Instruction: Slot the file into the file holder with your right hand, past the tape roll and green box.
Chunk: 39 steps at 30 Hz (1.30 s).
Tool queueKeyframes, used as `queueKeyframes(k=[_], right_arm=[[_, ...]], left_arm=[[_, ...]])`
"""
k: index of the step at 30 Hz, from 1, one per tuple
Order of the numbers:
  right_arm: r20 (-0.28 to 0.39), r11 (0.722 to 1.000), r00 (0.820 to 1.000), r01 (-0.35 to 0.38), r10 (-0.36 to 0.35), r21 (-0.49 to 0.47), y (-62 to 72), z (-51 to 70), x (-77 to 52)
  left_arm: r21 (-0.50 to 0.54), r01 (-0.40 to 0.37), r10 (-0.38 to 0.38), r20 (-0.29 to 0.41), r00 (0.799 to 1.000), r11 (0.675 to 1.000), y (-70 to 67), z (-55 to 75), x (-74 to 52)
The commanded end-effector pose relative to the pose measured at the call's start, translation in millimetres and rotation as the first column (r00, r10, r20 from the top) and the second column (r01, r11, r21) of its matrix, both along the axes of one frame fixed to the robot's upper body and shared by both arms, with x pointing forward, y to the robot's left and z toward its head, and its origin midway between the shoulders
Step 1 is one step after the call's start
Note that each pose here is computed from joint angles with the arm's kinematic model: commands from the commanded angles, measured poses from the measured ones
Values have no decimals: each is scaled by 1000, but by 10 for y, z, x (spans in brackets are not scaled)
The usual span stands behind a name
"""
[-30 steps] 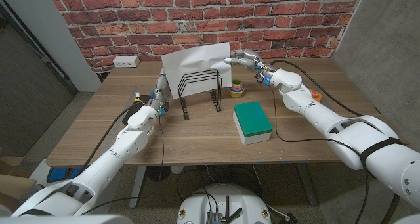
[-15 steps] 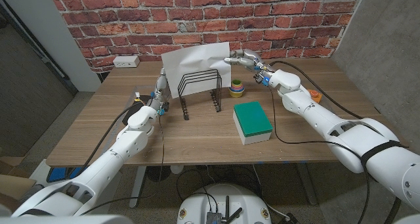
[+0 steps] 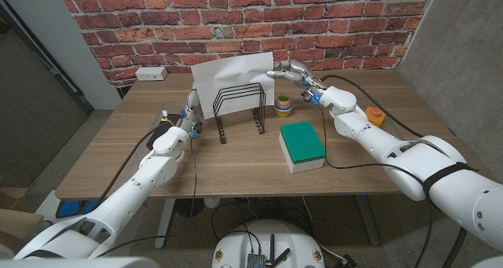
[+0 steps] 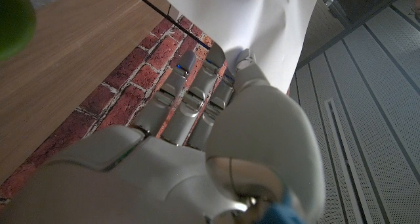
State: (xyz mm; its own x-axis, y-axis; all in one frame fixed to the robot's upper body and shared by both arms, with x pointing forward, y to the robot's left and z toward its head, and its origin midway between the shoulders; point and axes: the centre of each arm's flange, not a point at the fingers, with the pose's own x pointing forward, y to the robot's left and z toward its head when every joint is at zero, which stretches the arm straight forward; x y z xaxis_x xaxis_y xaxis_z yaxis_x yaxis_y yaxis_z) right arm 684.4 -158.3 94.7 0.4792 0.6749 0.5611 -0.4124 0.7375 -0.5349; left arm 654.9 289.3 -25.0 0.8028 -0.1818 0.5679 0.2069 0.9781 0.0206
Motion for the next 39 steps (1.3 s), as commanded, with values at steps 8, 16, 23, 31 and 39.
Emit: queueKeyframes(k=[8, 16, 23, 31, 39], right_arm=[[26, 999, 999, 36, -37, 28, 70, -64, 2], [27, 998, 998, 49, -50, 41, 93, -81, 2], [35, 998, 998, 49, -50, 44, 103, -106, -4], [41, 998, 998, 38, -40, 45, 116, -145, 4], [41, 999, 999, 28, -29, 43, 109, -166, 21]], left_arm=[[0, 0, 0, 0, 1000, 1000, -1, 1, -1], [0, 0, 0, 0, 1000, 1000, -1, 1, -1], [0, 0, 0, 0, 1000, 1000, -1, 1, -1], [0, 0, 0, 0, 1000, 1000, -1, 0, 0], [0, 0, 0, 0, 1000, 1000, -2, -1, 1]])
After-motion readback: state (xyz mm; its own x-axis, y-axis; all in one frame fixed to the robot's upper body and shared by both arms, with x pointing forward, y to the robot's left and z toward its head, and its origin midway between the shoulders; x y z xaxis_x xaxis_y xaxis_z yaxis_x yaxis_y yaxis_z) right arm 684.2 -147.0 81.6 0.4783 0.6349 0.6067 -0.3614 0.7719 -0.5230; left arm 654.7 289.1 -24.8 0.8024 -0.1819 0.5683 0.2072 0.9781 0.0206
